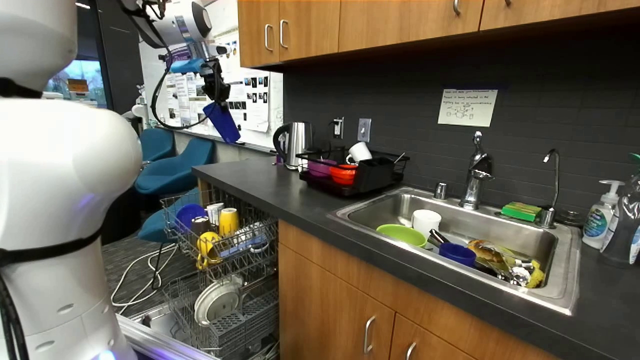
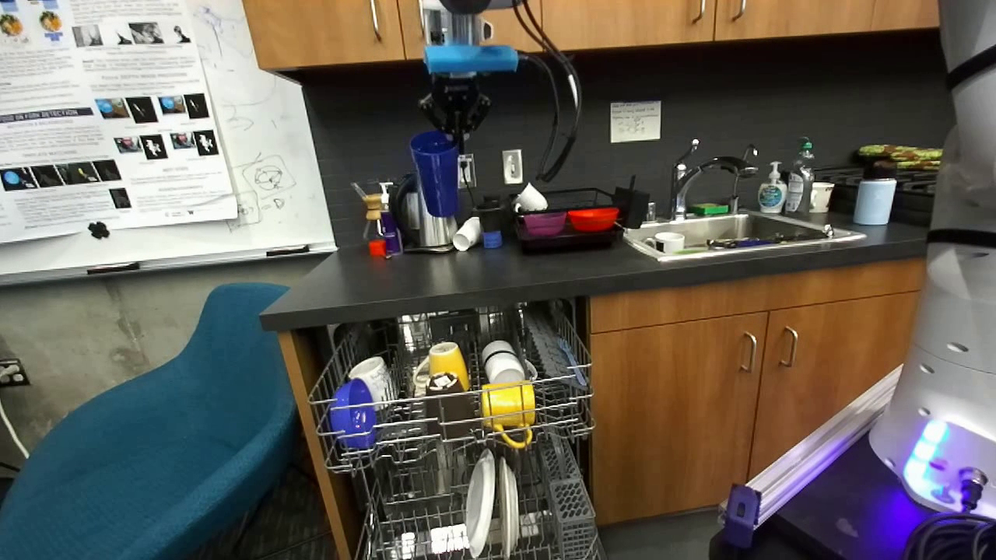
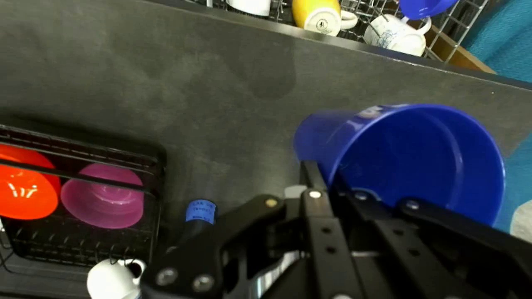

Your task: Remove the blue cup from the dishwasher

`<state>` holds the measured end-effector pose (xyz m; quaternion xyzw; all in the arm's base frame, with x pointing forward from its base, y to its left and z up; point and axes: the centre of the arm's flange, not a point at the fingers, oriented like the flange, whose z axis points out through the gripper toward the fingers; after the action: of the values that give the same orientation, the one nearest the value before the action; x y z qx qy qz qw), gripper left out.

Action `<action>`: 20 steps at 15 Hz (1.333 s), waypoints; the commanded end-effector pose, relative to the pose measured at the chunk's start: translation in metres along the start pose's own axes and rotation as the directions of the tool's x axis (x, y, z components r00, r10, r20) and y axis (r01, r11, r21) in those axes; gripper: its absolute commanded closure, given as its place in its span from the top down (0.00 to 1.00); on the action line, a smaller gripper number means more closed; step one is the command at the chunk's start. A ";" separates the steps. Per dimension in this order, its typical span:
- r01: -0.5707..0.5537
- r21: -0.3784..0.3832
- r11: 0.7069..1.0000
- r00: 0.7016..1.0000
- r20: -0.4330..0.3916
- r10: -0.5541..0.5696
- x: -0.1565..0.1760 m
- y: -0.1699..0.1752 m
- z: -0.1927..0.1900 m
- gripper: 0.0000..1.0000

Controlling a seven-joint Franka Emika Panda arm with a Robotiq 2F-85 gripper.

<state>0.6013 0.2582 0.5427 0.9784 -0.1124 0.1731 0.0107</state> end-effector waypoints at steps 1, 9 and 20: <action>-0.071 0.018 0.997 0.992 0.101 0.069 0.007 0.018 -0.032 0.02; -0.165 0.028 0.986 0.957 0.248 0.153 0.026 0.031 -0.048 0.02; -0.197 -0.049 0.979 0.929 0.309 0.202 0.033 0.024 0.047 0.02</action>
<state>0.6254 0.2270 0.5129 0.9804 -0.1962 0.0137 -0.0110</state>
